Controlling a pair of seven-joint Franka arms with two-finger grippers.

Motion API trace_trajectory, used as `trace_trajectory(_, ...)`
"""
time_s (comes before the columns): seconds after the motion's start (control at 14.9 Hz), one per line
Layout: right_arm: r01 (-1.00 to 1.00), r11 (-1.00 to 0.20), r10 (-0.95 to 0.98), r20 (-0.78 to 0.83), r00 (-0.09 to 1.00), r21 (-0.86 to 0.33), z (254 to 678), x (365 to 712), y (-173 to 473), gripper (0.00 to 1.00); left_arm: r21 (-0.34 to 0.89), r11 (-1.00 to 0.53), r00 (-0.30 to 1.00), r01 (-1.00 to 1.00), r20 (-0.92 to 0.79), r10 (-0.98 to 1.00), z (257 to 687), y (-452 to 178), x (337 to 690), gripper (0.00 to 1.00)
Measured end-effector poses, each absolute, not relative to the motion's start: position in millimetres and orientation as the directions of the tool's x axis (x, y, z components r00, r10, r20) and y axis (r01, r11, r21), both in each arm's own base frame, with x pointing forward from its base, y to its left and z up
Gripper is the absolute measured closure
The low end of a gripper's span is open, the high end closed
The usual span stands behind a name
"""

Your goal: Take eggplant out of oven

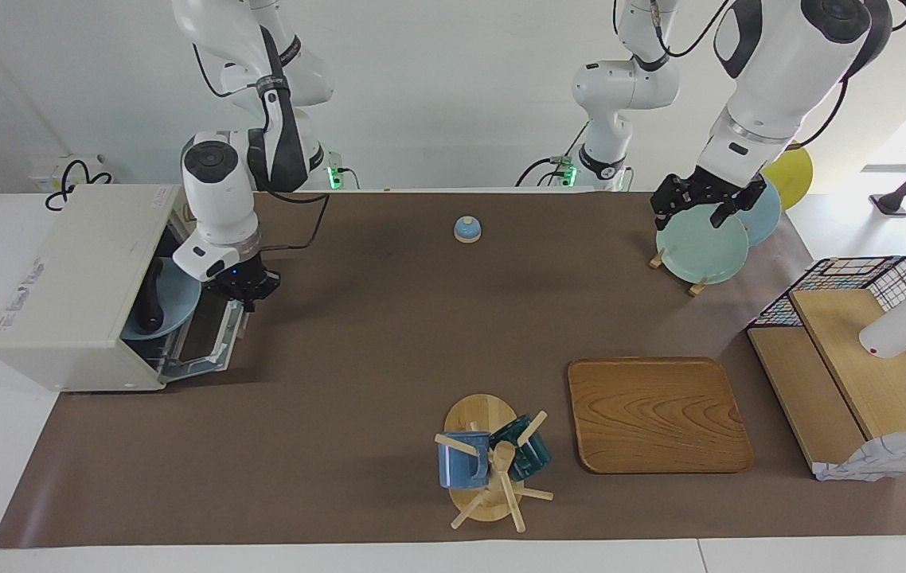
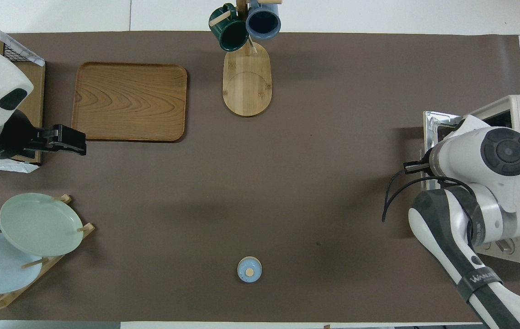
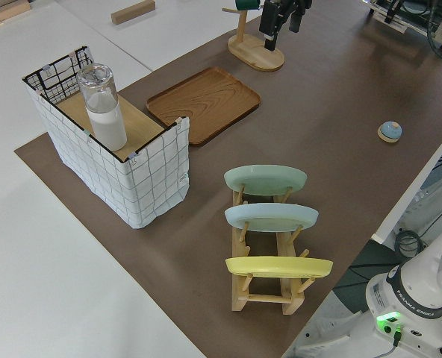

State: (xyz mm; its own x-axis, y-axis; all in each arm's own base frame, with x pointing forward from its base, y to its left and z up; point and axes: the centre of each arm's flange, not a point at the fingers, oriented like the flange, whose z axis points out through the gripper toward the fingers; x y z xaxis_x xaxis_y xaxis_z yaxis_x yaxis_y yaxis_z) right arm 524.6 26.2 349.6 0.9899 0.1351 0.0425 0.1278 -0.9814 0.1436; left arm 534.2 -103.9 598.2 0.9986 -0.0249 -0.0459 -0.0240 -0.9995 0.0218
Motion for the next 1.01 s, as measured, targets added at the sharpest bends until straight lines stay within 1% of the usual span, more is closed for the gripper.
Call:
trace_trajectory(0.47, 0.082, -0.989, 0.085, 0.02, 0.996, 0.119, 297, 530, 29, 0.99, 0.022, -0.999, 0.999, -0.024, -0.046, -0.025, 598, -104, 534, 0.0)
trace_trajectory(0.67, 0.041, -0.992, 0.044, 0.027, 0.999, 0.119, 296, 531, 30, 0.99, 0.022, -0.999, 0.999, -0.024, -0.046, -0.025, 598, -104, 534, 0.0)
trace_trajectory(0.87, -0.018, -0.995, -0.013, 0.048, 0.999, 0.098, 304, 536, 53, 0.99, 0.022, -0.999, 0.999, -0.024, -0.046, -0.025, 598, -104, 534, 0.0)
trace_trajectory(0.94, -0.029, -0.996, -0.025, 0.047, 0.999, 0.086, 309, 538, 62, 0.92, 0.022, -0.999, 0.999, -0.024, -0.046, -0.025, 598, -104, 534, 0.0)
trace_trajectory(1.01, -0.033, -0.996, -0.03, 0.042, 0.999, 0.078, 318, 541, 70, 0.82, 0.022, -0.999, 0.999, -0.024, -0.046, -0.025, 598, -104, 534, 0.0)
